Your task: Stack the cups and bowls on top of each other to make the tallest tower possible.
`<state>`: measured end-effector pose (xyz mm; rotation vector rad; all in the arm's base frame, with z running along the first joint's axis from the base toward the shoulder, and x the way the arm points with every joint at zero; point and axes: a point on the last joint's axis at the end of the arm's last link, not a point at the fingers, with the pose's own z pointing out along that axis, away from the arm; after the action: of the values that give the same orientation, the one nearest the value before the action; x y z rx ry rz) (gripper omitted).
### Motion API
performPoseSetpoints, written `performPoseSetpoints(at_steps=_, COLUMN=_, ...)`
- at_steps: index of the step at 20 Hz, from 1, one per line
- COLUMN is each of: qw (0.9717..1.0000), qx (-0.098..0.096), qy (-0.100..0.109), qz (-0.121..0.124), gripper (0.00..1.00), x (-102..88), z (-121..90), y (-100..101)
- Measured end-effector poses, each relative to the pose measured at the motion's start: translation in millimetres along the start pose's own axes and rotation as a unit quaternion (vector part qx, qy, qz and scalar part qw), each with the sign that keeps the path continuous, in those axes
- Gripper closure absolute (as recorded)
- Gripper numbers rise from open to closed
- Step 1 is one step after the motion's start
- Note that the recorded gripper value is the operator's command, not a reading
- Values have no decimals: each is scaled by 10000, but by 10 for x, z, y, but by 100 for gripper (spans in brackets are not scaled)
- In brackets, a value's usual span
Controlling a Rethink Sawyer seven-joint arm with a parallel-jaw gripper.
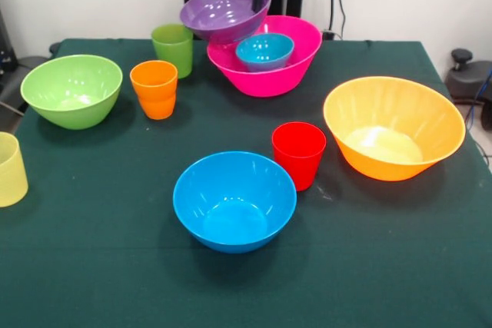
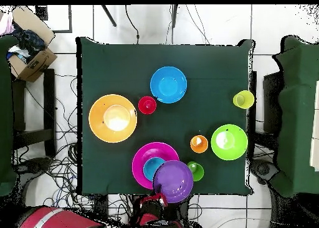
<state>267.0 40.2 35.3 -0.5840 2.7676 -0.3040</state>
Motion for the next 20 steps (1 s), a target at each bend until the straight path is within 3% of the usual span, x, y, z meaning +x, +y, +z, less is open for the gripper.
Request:
performPoseSetpoints(at_steps=7, qw=9999, qx=78, qy=-87, qz=-15, gripper=100, x=-75, z=-32, y=56)
performPoseSetpoints(at_steps=12, qw=9996, qx=102, qy=-258, qz=-61, gripper=100, x=-203, z=-188, y=108)
performPoseSetpoints(at_steps=20, qw=9995, qx=188, qy=-243, qz=-104, gripper=100, x=-344, z=-371, y=120)
